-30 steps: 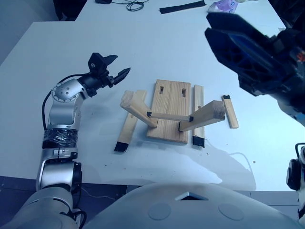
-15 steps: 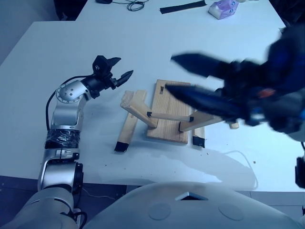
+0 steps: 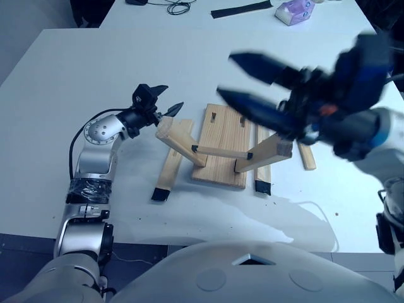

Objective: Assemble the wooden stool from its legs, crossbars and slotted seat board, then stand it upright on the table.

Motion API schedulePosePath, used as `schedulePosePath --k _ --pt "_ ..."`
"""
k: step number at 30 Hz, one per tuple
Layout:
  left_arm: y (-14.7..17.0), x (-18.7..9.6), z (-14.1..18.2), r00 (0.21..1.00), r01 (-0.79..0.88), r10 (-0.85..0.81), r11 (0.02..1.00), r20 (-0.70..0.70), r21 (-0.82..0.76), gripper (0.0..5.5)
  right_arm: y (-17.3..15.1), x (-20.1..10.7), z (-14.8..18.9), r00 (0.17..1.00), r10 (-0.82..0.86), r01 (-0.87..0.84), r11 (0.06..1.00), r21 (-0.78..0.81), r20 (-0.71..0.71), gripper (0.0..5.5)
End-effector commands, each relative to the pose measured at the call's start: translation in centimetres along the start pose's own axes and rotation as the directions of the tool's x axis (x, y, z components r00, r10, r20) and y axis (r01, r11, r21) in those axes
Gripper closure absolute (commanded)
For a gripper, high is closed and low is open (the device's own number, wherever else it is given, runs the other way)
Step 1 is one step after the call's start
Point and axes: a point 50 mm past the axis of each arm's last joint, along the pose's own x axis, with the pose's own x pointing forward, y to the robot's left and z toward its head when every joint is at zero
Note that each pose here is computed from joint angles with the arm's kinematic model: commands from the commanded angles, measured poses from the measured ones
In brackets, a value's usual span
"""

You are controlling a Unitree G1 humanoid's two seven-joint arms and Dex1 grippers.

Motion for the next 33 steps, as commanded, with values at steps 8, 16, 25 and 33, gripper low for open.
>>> schedulePosePath --k 8,16,25,33 --pt "-0.1 0.2 0.1 1.000 0.019 -0.019 1.000 -0.009 0.014 2.18 2.0 -1.0 -5.0 0.953 0.041 -0.064 0.996 -0.066 -0.300 3.20" --pt "-0.4 0.6 0.3 0.999 0.046 -0.046 0.998 -0.002 0.031 2.18 2.2 -1.4 -7.2 0.945 0.021 -0.075 0.985 -0.152 -0.327 3.20" --pt "-2.6 1.3 0.2 0.995 0.092 -0.094 0.993 0.021 0.067 2.18 -2.7 -0.7 2.2 0.954 -0.218 0.227 0.974 -0.023 0.204 3.20" --pt "-5.0 2.5 0.2 0.979 0.198 -0.205 0.966 0.022 0.168 2.18 -7.1 -5.5 -3.0 0.840 -0.519 0.479 0.847 -0.230 -0.160 3.20"
